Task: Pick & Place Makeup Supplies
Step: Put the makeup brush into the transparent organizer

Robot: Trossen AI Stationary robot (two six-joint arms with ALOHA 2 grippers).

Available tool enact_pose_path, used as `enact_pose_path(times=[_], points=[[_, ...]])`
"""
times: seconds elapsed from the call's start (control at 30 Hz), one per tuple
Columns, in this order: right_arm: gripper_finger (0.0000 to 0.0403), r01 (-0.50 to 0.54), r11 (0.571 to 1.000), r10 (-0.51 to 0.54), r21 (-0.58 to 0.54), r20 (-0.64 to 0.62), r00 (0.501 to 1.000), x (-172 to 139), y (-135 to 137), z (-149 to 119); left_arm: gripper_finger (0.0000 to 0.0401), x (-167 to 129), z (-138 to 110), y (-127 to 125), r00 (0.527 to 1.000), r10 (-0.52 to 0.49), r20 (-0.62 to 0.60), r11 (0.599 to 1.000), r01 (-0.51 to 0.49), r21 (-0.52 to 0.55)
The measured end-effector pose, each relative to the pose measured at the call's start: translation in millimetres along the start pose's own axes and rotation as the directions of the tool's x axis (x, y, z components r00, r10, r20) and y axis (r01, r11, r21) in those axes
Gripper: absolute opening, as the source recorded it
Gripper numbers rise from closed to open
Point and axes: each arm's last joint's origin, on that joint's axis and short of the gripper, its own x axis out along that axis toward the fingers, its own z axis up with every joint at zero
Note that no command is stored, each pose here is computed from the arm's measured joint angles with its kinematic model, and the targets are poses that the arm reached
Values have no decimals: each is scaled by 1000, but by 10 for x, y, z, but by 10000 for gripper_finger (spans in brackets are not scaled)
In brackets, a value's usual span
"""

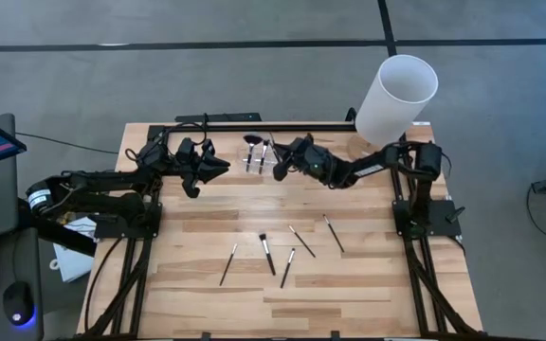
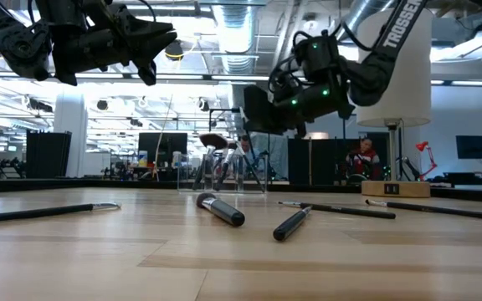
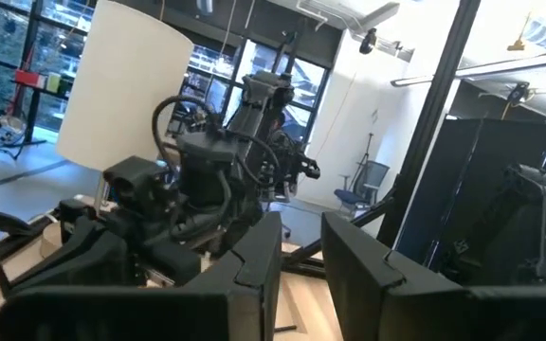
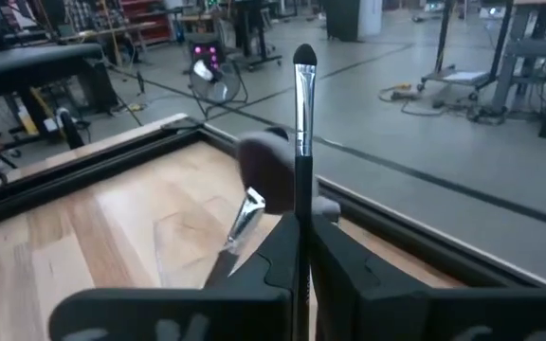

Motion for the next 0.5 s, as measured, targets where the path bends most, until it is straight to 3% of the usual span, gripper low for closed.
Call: enact_pose_path(times=[0.23, 0.5], points=[[16, 18, 996, -14, 85, -57, 998, 4, -26, -55, 76, 0, 0, 1, 1000, 1, 0, 1000, -1, 3], [14, 44, 994, -31, 103, -129, 991, 0, -50, -127, 76, 0, 0, 1, 1000, 1, 0, 1000, -1, 3]])
